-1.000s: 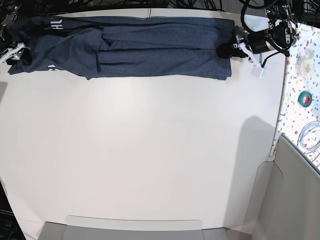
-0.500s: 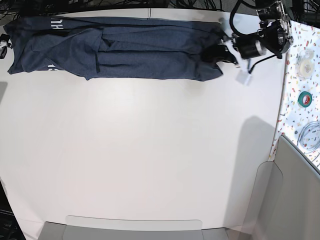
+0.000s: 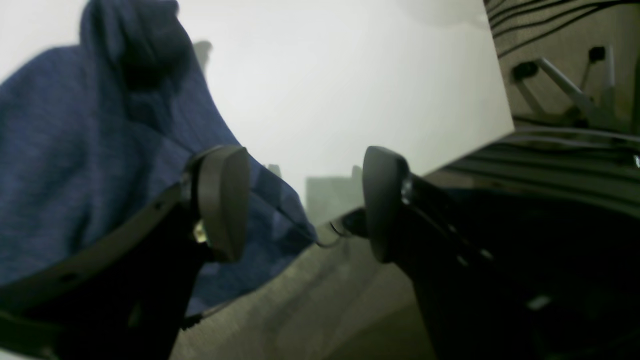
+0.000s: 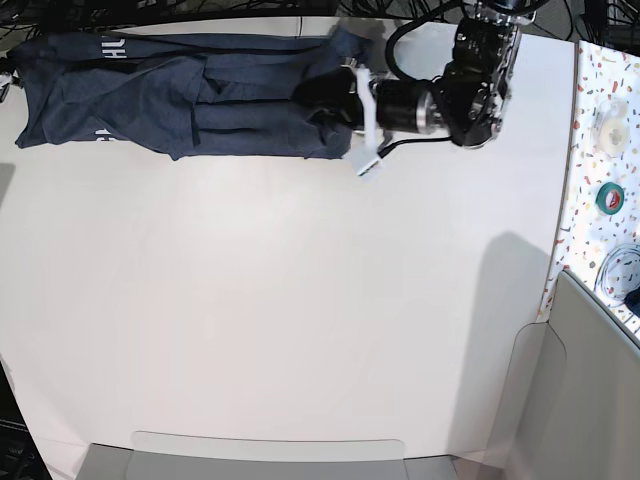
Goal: Layout the t-shirt on the table in an organized manner, then fold the t-shirt properly
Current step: 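Fold the held strip end over toward the right gripper with the left gripper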
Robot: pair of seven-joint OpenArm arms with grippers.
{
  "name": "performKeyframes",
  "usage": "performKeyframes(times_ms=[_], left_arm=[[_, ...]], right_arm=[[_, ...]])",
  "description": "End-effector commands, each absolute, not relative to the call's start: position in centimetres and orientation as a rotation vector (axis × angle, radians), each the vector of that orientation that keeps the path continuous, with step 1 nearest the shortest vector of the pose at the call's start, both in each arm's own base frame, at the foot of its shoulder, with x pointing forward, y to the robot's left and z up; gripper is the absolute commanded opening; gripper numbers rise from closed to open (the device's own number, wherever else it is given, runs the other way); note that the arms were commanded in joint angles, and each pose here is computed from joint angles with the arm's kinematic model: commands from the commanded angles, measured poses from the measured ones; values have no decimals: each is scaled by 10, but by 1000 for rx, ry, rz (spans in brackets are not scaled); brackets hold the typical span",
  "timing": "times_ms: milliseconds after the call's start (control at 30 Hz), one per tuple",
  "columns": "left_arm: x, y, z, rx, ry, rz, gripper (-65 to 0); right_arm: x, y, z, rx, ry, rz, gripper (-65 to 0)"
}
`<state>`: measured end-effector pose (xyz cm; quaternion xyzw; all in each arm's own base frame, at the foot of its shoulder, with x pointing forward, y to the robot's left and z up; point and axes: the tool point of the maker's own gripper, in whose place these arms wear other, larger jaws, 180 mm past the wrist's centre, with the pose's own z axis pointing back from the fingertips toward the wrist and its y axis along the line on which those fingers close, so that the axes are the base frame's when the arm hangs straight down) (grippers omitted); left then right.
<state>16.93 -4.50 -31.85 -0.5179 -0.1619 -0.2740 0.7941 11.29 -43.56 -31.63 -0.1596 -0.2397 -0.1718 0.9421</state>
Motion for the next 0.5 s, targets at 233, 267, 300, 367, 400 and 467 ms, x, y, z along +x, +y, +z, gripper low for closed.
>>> performKeyframes(times_ms=[233,267,300,367,400,467], left_arm=[[191,-67,-295,-1149,-412,-701,-649],[194,-71,-294,-1155,-412,-706,-649],[199,-75,-291,-1162,-427,-706,-649],[206,-76,-288,-1163,-445,-704,-649],[208,-76,-287,-1162,-447,-704,-649],[209,-76,-290,-1163,-441,-692,-649]], right_arm=[[108,-447,-321,-327,-468,-362,-291],[106,-447,-328,-308,-453,-373,-292],[103,-446,-335,-288,-437,-385,-292],[100,-445,-344,-264,-422,-399,-292],[99,-444,-347,-255,-415,-404,-292],[96,-442,-354,-236,-403,-415,-292]])
